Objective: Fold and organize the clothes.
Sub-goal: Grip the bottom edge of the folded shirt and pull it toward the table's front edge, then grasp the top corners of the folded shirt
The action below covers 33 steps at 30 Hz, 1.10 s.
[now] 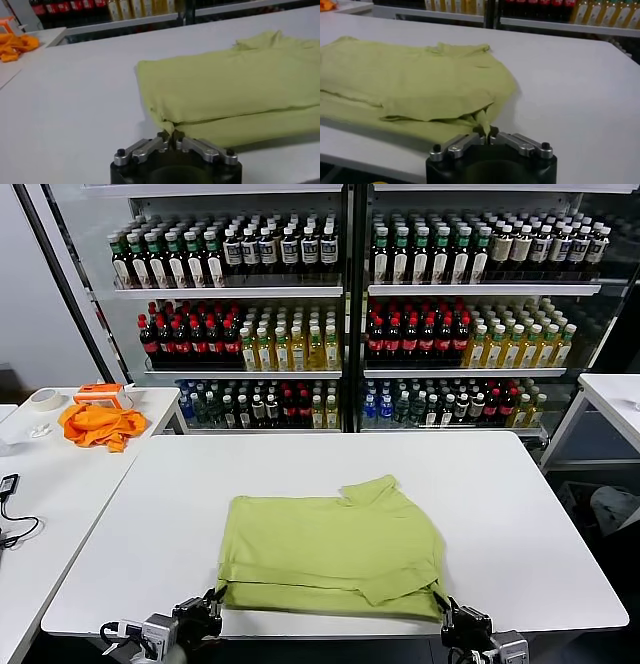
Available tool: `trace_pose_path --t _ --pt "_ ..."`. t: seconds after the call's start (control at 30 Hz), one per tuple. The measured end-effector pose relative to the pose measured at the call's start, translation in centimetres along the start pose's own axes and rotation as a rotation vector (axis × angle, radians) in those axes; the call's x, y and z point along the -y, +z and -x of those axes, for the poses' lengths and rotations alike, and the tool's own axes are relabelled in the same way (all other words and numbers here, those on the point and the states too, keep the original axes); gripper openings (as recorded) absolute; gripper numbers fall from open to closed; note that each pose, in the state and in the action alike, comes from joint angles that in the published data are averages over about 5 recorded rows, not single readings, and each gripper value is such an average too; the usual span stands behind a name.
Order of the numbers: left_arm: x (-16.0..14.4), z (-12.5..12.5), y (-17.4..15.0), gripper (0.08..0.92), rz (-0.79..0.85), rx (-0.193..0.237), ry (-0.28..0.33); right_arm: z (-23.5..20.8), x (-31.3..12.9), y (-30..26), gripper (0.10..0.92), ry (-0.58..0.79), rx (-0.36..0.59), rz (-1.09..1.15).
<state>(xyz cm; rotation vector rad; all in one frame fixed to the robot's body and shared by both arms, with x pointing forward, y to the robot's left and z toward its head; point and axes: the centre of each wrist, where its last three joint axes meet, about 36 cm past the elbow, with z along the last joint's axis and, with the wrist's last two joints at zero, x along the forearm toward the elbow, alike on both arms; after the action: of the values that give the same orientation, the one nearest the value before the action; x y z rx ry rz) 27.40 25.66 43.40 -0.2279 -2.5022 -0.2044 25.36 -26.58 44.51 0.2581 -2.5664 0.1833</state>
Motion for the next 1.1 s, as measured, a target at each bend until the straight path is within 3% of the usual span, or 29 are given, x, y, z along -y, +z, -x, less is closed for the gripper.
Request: trace_pose_path --t 0.27,0.5,0.63,0.8,1.1 --pt "-1.0 -0.6 -2.2 0.503 0.003 0.067 0.017 0.1 0.9 -3.4 0.601 0.002 0.069 -0.016" --pt "-2.6 2.0 -4.1 0.702 0.005 0.129 0.038 3.7 2.2 -6.4 0.787 0.007 0.141 0.010" --pt "-3.5 4.5 -5.1 0.799 -0.003 0.159 0.048 6.9 3.0 -8.1 0.819 0.011 0.165 0.039" --pt "-4.1 8.0 -6.0 0.822 -0.013 0.175 0.057 11.4 3.4 -10.2 0.823 0.016 0.184 0.075" --pt "-5.9 14.3 -7.8 0.823 -0.015 0.143 0.071 20.0 3.0 -12.5 0.823 0.017 0.144 0.107"
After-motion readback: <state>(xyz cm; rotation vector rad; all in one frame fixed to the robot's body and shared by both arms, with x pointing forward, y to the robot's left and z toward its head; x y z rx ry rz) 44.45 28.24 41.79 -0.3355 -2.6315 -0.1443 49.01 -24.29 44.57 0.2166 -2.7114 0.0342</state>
